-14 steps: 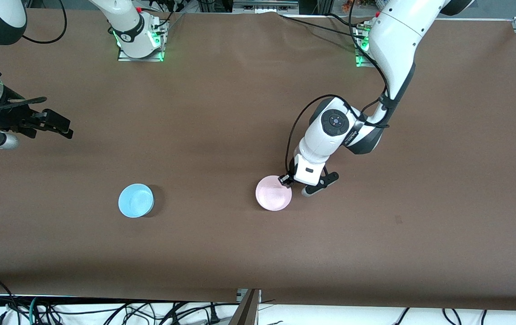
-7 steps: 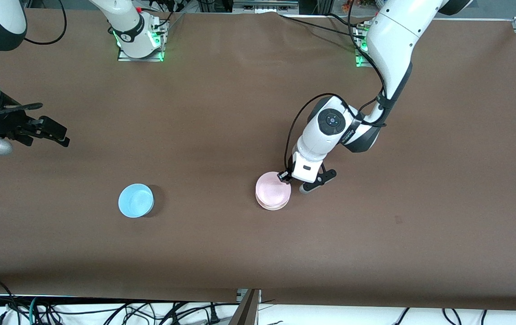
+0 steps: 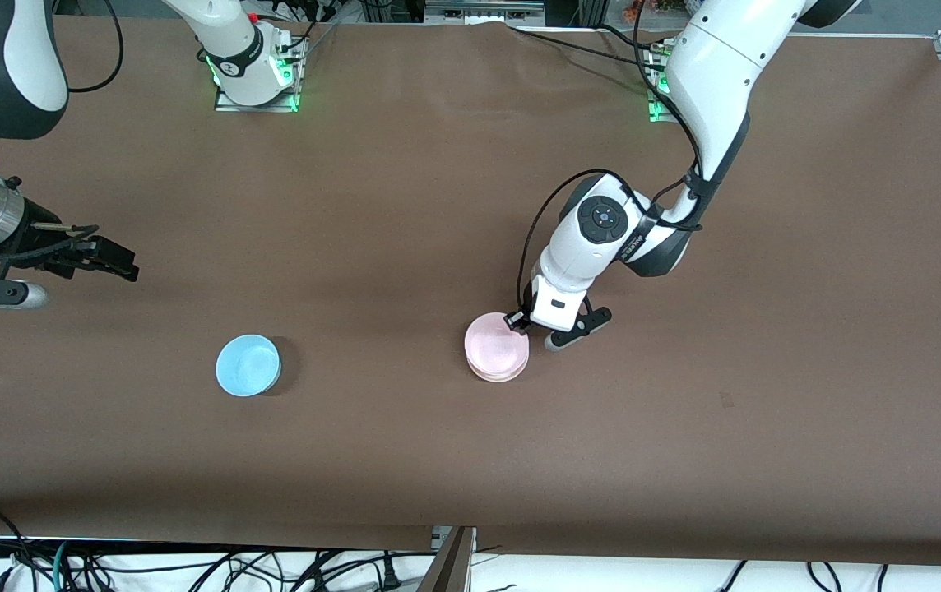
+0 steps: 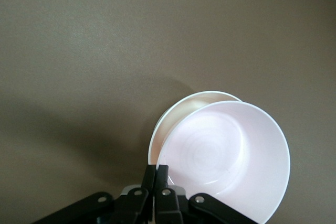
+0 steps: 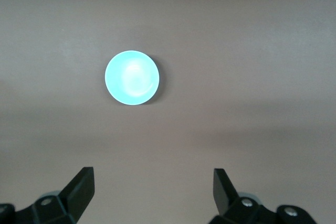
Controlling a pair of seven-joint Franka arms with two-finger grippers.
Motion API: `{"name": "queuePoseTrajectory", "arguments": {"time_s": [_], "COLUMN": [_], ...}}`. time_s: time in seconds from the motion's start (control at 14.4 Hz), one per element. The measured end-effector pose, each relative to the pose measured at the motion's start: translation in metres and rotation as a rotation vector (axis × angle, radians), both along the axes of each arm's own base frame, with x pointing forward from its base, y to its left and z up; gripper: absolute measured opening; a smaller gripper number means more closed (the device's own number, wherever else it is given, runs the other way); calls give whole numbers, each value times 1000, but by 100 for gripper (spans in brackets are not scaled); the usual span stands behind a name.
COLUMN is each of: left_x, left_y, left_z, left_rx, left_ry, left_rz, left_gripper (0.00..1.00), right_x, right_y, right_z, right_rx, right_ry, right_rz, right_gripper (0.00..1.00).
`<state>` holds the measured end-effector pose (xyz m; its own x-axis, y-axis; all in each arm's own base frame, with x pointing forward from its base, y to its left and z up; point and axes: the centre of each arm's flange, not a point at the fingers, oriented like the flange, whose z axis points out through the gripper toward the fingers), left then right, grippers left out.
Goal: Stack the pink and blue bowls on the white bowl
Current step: 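Hold the stack with the left gripper while the right gripper grasps the blue bowl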
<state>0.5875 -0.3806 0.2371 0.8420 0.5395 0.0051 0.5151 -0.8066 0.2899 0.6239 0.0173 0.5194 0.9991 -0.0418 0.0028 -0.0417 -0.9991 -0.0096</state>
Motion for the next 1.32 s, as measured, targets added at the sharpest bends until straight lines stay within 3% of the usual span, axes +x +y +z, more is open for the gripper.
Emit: {"name": "queuePoseTrajectory", "arguments": {"time_s": [0.21,0.48,0.69,0.9,1.18,1.25,1.32], "left_x": [0,0,0,1,1,2,2], "left_y": [0,0,1,1,0,0,0], "left_z": [0,0,0,0,1,2,3], "left_rx": [-2,-2,-2,-3,-7,-9,-11], "left_ry": [2,2,1,-1,-6,-10,-12], "left_rz": [13,15,16,17,19,19,20], "left_gripper": [3,5,14,15,1,1,1], "right_x": [16,53,64,68,69,69,69], "right_y": [-2,4,6,8,10,12,14], "right_z": [-43,-163,-238,-279,-307,-310,-313], "right_rx": [-40,-44,-45,-39,14,24,28], "right_ry": [26,37,42,33,29,29,31], "right_rz": [50,107,119,118,75,69,68], "right_gripper": [100,100,100,98,84,68,63]}}
